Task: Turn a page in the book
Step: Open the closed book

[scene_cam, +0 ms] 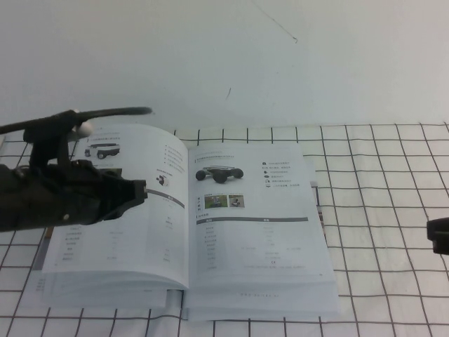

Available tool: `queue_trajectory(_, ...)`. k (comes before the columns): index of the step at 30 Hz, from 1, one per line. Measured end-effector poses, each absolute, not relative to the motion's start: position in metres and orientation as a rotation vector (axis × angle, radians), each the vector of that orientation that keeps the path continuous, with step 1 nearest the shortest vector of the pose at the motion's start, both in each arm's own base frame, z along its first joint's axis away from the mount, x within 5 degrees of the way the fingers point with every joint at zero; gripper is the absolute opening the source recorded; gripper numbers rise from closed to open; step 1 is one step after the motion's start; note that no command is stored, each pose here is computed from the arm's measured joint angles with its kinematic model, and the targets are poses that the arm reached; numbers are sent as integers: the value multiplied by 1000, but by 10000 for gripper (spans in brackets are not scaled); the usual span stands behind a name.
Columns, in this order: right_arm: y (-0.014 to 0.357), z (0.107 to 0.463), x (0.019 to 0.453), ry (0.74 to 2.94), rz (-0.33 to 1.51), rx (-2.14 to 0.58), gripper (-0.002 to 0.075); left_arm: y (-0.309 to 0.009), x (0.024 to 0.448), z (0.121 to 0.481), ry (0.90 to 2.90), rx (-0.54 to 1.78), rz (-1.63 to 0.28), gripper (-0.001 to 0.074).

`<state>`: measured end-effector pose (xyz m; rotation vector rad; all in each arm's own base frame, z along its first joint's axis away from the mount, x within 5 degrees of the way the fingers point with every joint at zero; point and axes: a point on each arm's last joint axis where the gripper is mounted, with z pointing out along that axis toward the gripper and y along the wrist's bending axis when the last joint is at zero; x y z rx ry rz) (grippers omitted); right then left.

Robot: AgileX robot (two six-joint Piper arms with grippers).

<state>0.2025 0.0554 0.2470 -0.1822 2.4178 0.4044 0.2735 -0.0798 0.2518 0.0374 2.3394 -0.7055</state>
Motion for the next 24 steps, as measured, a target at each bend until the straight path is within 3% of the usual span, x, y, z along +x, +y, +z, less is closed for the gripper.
queue_trajectory(10, 76, 239, 230, 2315, 533, -492, -1, -78, 288, 201, 2527, 166, -576, -2)
queue_trajectory(16, 98, 239, 272, 2365, 738, -669, -1, -73, 288, 188, 2596, 275, -463, -2)
queue_trajectory(24, 108, 200, 323, 2507, 799, -653, 0, -49, 290, 174, 2717, 73, -404, -2)
